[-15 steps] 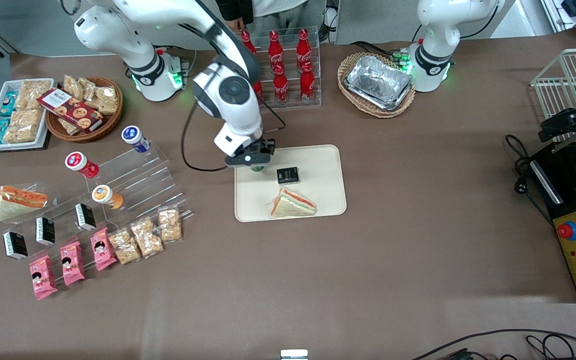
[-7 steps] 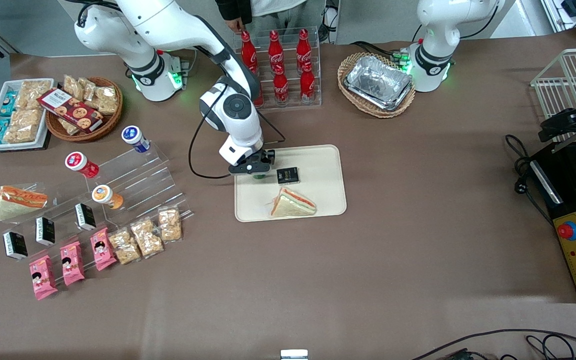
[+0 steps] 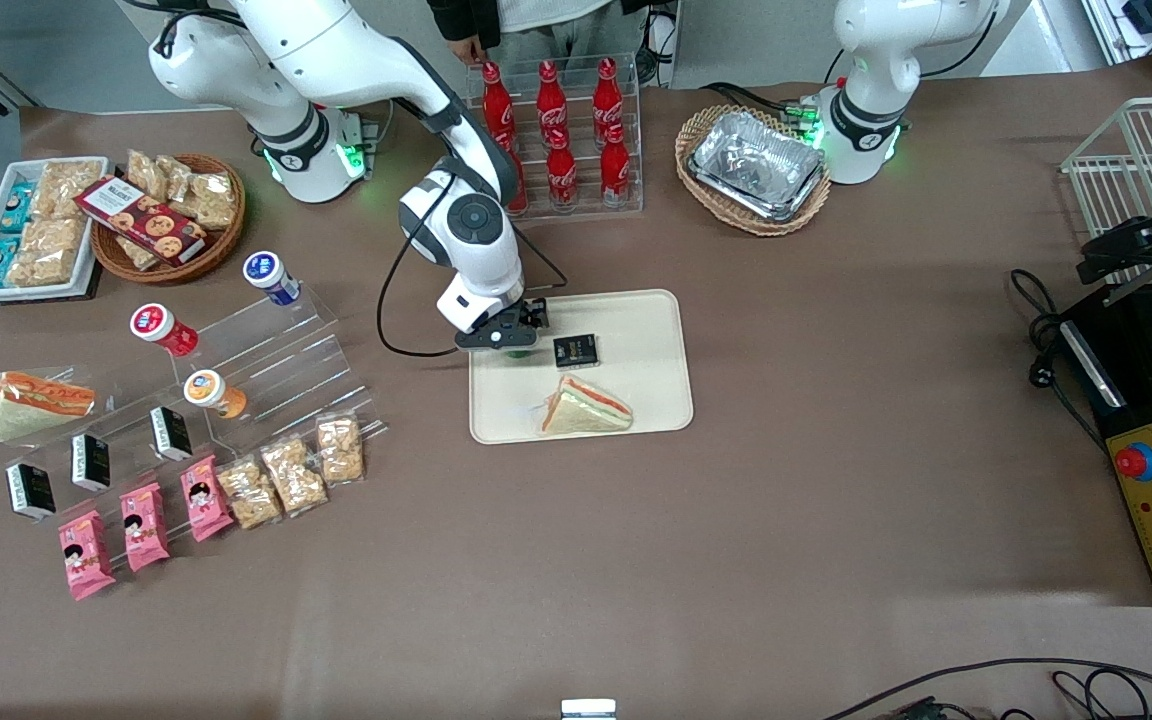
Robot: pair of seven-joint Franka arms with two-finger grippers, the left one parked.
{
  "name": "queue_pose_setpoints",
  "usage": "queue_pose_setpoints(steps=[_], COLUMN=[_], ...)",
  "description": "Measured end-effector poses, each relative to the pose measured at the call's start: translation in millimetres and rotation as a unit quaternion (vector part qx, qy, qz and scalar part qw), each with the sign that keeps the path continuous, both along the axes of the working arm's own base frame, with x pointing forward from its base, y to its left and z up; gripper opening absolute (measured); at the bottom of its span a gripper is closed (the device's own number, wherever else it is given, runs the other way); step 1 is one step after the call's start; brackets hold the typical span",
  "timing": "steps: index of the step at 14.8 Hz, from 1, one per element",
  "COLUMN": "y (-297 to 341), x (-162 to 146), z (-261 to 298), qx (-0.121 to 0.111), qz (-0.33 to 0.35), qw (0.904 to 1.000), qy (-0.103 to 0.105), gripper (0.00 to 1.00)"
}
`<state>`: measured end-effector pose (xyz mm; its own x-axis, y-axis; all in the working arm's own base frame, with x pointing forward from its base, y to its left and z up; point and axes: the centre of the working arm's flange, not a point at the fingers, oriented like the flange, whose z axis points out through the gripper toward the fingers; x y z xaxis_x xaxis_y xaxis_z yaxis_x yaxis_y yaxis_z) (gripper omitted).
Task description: Place green gum on tray
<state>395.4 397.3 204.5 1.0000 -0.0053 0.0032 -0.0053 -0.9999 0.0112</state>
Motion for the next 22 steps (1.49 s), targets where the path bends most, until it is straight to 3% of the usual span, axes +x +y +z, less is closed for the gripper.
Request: queue_pose_setpoints(steps=[10, 13, 16, 20, 22], y=[2.9, -2.3, -36.1, -141.4, -197.6], x=[6.4, 16.5, 38.7, 90.8, 114.4], z=[20.6, 85.8, 188.3, 291.7, 321.1], qx=[0.01, -0.003, -0.002, 0.006, 0.003], qz=[-0.002, 0.002, 0.005, 0.018, 0.017], qw=[0.9999, 1.0, 1.0, 0.9997, 0.9998], qy=[-0.011, 0.0, 0.0, -0.013, -0.009], gripper=[1.0, 1.0, 1.0, 1.0, 1.0])
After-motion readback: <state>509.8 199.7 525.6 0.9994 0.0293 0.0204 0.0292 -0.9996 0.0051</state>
